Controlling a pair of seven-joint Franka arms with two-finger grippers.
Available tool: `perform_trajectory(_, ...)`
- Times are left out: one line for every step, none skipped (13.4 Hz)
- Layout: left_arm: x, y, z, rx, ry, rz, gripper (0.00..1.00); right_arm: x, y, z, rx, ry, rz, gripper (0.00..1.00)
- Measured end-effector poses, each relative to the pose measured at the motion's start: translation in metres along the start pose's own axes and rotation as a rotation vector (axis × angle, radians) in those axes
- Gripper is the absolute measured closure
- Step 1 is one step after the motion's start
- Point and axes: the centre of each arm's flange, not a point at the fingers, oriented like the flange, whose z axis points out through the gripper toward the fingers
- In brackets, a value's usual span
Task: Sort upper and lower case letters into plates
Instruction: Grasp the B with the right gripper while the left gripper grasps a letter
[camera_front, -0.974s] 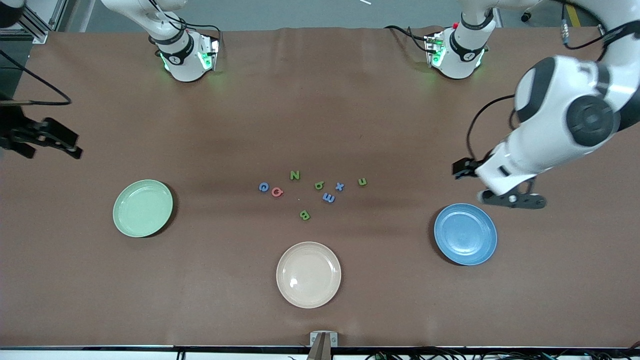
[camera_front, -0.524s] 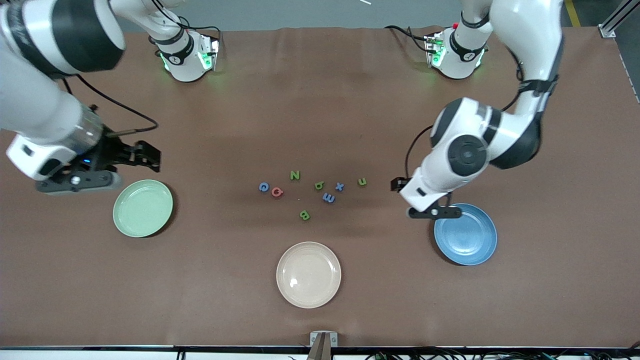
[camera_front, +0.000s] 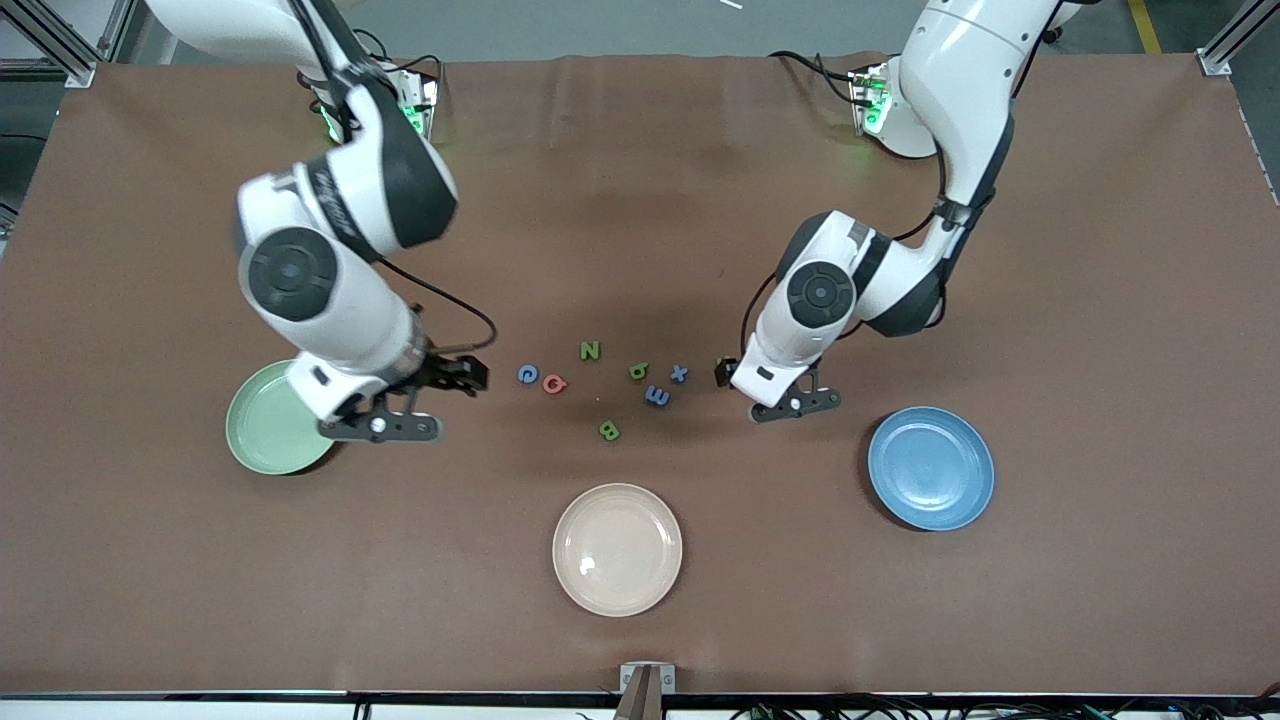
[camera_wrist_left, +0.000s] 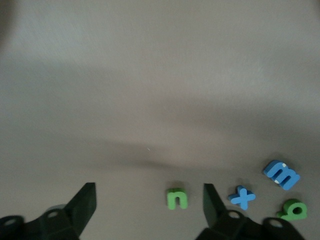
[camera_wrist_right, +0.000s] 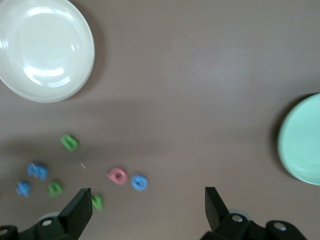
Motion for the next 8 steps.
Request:
perform_trajectory(-0.011, 0.008, 0.013, 0.002, -0.004, -0.019, 0.1, 0.001, -0.016, 0.017, 0.017, 0.027, 0.04, 0.0)
perform_trajectory(-0.022, 0.017, 0.035, 0.007, -0.011, -0.029, 0.28, 0.0, -0.04, 0.049, 0.034, 0.045, 0.104, 0.0)
perform_trajectory(-0.023, 0.016, 0.045, 0.006, -0.013, -0.032, 0.29, -0.004, -0.056, 0.071, 0.045, 0.055, 0.157, 0.0)
perform_trajectory(-0.022, 0.015, 0.053, 0.01, -0.017, -0.033, 0.38, -0.006, -0.071, 0.093, 0.062, 0.072, 0.195, 0.0)
perform_trajectory(-0.022, 0.014, 0.06, 0.014, -0.022, -0.035, 0.44, -0.009, -0.084, 0.116, 0.075, 0.084, 0.218, 0.0)
perform_trajectory(-0.023, 0.013, 0.065, 0.017, -0.026, -0.04, 0.44, -0.014, -0.095, 0.138, 0.084, 0.091, 0.225, 0.0)
perform_trajectory(-0.023, 0.014, 0.063, 0.013, -0.022, -0.052, 0.5, -0.017, -0.104, 0.158, 0.094, 0.1, 0.222, 0.01)
perform_trajectory(-0.024, 0.016, 0.063, 0.014, -0.022, -0.067, 0.52, -0.021, -0.112, 0.175, 0.104, 0.109, 0.212, 0.01)
